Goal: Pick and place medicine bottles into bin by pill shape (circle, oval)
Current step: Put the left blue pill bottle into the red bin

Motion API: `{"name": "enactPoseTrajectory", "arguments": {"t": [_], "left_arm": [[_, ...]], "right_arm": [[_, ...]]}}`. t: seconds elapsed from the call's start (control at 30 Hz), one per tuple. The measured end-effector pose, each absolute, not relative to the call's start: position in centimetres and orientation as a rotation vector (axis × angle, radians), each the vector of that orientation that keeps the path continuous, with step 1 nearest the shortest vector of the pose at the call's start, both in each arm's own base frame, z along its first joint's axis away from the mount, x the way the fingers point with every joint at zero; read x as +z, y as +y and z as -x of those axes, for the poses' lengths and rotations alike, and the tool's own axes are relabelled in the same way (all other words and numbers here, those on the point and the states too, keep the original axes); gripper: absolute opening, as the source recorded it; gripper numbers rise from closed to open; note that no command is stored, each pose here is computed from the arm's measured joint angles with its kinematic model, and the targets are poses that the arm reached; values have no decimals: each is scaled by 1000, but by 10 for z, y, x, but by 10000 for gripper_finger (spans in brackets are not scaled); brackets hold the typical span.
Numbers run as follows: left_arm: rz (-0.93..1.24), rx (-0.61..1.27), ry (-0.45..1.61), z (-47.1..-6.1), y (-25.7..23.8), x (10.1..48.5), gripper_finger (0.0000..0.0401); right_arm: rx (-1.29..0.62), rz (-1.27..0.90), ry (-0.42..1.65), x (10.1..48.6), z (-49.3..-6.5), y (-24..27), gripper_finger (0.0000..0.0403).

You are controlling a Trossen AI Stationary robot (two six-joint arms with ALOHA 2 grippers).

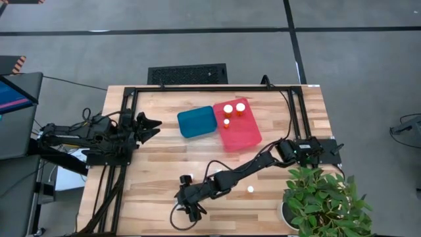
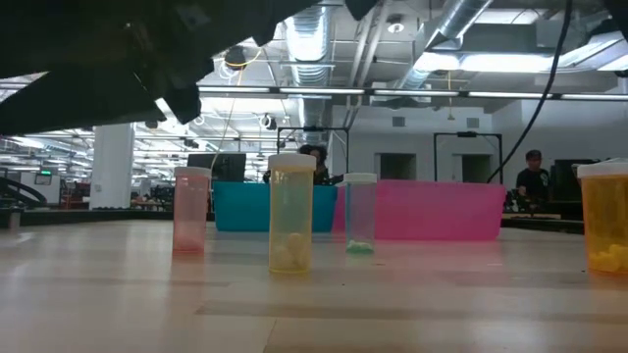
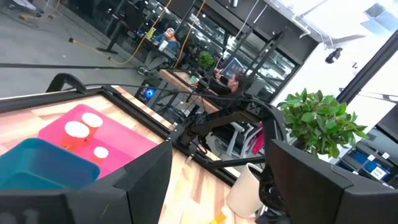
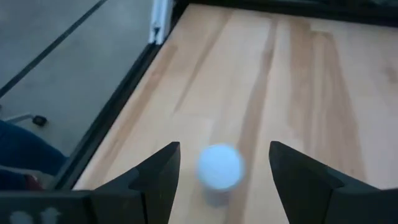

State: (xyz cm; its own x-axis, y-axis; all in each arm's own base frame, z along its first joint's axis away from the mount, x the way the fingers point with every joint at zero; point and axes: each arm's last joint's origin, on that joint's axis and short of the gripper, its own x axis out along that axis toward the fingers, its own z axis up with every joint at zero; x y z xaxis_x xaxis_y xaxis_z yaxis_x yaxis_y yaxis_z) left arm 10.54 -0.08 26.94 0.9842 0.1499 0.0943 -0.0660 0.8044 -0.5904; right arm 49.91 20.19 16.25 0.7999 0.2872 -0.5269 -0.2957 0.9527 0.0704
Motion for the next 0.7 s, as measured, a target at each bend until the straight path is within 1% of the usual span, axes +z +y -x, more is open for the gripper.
{"name": "enactPoseTrajectory", "arguments": {"t": [0.17,0.7], "left_arm": [[626,116,-139,-105,-1,269,259],[626,116,-139,-105,-1,269,259]], "right_arm": [[307,14,574,162,-501,195,256],[317,19,570,162,-501,197,256]]}}
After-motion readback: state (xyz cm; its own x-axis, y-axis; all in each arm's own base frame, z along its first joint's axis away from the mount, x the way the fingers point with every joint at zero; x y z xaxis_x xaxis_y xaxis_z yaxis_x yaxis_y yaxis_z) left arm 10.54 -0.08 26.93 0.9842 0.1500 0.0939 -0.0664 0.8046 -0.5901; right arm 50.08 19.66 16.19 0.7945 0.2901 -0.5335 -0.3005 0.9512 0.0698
